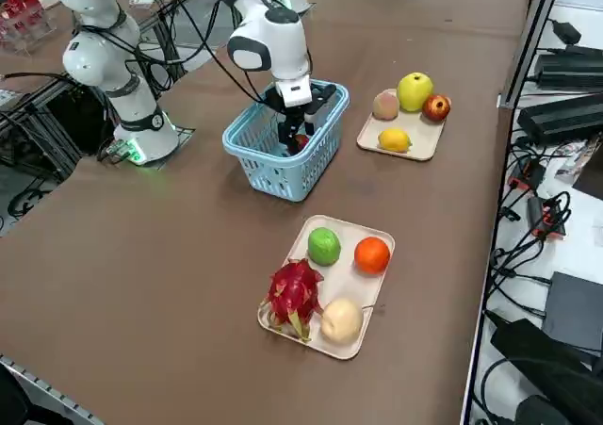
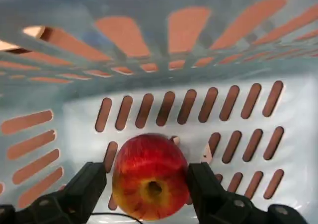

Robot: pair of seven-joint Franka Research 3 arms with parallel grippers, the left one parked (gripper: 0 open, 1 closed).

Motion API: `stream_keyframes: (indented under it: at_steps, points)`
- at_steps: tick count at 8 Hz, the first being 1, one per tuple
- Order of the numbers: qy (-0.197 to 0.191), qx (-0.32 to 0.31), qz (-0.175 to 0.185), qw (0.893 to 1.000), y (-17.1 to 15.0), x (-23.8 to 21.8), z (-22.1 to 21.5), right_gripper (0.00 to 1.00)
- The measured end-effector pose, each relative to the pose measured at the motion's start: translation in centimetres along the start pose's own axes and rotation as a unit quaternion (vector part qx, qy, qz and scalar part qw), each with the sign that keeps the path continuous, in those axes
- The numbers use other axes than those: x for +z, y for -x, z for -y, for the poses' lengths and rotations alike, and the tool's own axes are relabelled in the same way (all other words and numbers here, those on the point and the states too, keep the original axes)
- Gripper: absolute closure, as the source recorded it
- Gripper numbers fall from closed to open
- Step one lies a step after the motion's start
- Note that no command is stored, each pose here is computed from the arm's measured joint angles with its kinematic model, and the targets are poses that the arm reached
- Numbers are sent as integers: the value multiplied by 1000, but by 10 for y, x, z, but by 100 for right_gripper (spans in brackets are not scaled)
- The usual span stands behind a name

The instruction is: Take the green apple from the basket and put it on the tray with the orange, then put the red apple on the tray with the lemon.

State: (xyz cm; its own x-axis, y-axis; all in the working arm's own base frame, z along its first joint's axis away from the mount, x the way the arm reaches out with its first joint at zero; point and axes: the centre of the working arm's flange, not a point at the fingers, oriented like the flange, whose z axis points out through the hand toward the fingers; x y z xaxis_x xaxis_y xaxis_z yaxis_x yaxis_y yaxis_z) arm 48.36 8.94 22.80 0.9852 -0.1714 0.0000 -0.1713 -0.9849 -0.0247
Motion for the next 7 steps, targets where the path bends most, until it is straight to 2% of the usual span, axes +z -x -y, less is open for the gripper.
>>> stream_keyframes:
  at_steps: [7]
  points:
    - [3, 1, 2, 1000, 0, 9, -1, 0]
